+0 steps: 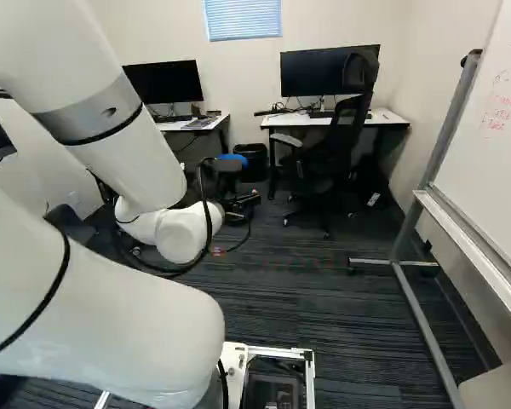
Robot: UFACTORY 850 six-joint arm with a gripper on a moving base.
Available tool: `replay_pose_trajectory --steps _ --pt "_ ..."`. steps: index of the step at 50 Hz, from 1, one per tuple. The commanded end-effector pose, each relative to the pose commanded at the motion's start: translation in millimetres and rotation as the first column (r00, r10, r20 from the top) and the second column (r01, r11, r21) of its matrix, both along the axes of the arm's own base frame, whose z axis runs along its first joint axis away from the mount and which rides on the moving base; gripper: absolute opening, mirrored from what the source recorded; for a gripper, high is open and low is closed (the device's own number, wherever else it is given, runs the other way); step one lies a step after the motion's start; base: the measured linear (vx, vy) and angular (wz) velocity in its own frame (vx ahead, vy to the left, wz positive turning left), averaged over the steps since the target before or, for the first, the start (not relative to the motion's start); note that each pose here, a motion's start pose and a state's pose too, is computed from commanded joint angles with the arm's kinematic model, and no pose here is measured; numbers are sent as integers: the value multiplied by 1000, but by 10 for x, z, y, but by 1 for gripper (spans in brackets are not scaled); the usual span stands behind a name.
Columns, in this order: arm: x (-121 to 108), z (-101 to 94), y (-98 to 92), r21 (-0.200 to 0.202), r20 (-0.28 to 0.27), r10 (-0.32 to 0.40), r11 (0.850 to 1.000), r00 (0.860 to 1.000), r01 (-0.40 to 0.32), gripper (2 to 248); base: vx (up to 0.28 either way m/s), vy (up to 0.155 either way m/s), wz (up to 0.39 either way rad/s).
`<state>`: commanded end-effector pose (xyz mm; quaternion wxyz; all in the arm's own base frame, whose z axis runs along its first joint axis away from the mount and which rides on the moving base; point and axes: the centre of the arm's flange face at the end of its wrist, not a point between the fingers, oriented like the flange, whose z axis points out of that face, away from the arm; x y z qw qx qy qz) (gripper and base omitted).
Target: Open the door and move inside
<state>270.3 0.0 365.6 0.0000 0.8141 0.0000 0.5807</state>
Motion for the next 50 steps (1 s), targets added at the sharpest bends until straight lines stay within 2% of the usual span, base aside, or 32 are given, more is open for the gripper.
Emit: replay_pose_trajectory --steps 33,50 --pt "0 0 0 0 0 0 1000 1000 0 247 164 40 -20" --pt "0 0 0 0 0 0 1000 1000 0 247 53 5 -1"
